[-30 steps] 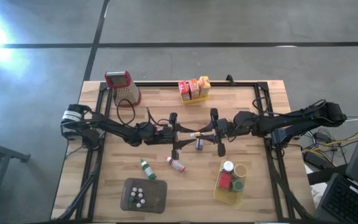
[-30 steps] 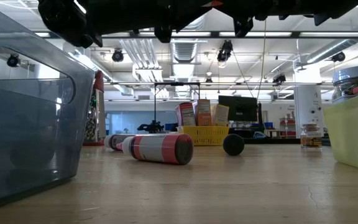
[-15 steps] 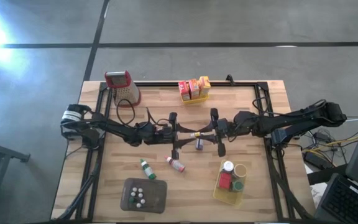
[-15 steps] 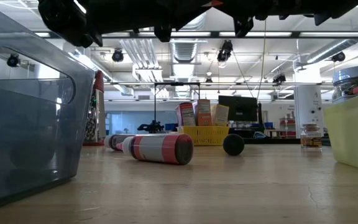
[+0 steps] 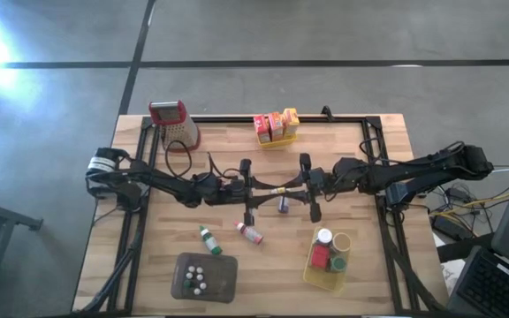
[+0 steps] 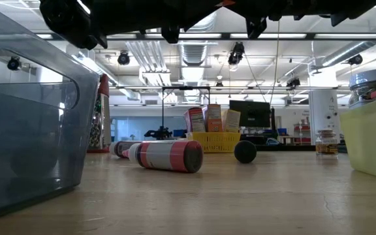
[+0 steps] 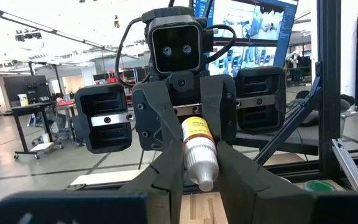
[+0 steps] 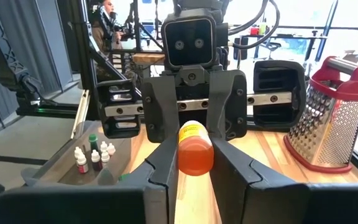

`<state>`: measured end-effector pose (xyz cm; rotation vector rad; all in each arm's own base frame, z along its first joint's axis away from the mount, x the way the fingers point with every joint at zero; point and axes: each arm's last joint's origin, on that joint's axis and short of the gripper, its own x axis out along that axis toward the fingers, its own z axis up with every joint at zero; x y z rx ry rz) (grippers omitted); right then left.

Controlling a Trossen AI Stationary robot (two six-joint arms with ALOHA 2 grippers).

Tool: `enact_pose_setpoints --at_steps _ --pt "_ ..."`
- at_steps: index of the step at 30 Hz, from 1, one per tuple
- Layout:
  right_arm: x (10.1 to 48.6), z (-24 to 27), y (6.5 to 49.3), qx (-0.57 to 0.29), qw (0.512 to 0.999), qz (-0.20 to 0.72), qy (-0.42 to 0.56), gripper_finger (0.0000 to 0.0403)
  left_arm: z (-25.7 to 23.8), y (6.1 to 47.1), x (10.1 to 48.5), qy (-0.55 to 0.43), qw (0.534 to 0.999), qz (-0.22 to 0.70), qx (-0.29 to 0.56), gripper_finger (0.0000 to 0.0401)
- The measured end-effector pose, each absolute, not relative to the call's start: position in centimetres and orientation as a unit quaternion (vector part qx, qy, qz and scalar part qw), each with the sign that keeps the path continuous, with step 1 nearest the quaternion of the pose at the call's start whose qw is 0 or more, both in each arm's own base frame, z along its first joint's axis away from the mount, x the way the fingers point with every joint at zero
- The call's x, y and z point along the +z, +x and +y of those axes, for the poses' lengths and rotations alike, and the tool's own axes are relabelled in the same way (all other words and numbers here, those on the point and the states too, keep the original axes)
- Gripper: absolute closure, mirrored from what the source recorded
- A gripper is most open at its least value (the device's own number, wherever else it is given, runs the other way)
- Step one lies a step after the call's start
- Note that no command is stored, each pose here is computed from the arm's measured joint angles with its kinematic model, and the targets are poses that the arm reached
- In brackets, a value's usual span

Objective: Pick & Place Kitchen Items
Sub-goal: Put the orange food coloring bottle into the black bin

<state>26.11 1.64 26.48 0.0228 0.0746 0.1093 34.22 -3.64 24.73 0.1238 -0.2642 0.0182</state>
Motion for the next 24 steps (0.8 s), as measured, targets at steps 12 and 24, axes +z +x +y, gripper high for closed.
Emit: enact_pose_setpoints --at_steps 12,24 --pt "26.5 1.7 26.0 0.056 0.997 0.041 0.039 0.0246 -3.6 34.2 24.7 0.060 0.990 -0.130 0.008 0.0316" --pt "27.5 1.3 21.1 0.042 0.987 0.143 0.058 0.0176 -3.9 33.5 25.5 0.061 0.994 -0.086 -0.010 0.0316"
